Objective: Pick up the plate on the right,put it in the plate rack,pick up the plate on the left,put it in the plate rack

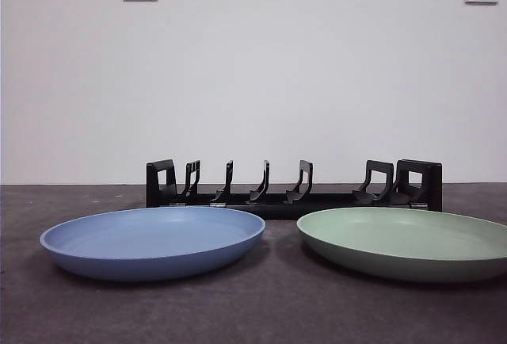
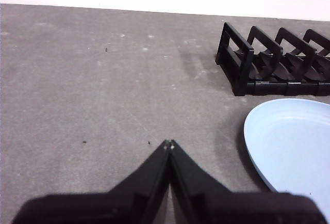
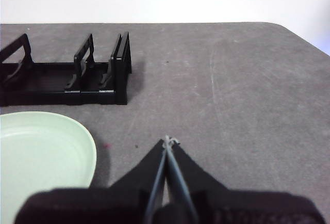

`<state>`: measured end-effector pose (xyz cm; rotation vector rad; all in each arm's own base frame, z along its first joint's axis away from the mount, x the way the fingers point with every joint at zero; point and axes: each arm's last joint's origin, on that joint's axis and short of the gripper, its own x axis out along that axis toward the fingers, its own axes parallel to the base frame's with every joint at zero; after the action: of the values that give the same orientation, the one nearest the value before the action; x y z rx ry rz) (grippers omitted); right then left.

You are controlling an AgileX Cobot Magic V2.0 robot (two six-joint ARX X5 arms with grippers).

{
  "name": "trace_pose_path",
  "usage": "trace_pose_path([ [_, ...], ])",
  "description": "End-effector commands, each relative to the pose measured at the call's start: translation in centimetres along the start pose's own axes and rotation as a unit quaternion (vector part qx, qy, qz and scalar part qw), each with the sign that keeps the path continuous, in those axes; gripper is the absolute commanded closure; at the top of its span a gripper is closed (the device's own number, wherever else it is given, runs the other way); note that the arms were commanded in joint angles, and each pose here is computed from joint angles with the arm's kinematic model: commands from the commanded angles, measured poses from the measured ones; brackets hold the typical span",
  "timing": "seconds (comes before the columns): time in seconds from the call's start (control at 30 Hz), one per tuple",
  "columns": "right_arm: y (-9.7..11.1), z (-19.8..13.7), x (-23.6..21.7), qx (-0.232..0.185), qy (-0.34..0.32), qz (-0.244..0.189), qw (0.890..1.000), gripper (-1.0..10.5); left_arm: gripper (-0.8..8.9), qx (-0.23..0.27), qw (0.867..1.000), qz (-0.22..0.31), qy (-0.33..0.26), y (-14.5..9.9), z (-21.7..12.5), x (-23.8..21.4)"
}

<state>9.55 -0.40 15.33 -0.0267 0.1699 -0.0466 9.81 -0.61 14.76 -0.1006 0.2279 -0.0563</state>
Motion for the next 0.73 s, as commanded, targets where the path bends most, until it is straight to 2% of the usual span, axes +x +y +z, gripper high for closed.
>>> trace_pose_path([
  [0.03,0.0,0.1,0.1,0.032,-0.018,0.005,0.999,9.5,8.18,-0.009,1.000,0.001,0.000,0.1,-0.2,0.1],
  [0.2,0.0,1.3,-0.3,0.123,-0.039,0.011,0.992,9.6,8.20,-0.032,0.999,-0.033,-0.005,-0.2,0.5,-0.1],
  [0.27,0.0,2.2,-0.7,0.141,-0.037,0.013,0.989,9.6,8.20,-0.043,0.998,-0.043,-0.007,-0.4,1.3,-0.5],
  [0.43,0.0,5.3,-1.8,0.144,-0.034,0.037,0.988,9.6,8.20,-0.051,0.997,-0.055,-0.005,-0.7,3.7,-1.6],
  [0.6,0.1,9.0,-2.8,0.141,-0.007,0.061,0.988,9.6,8.20,-0.055,0.993,-0.100,0.015,-1.3,6.3,-2.5],
  [0.73,0.2,12.3,-3.1,0.104,0.040,0.094,0.989,9.6,8.20,-0.057,0.988,-0.135,0.046,-1.8,8.7,-3.1],
])
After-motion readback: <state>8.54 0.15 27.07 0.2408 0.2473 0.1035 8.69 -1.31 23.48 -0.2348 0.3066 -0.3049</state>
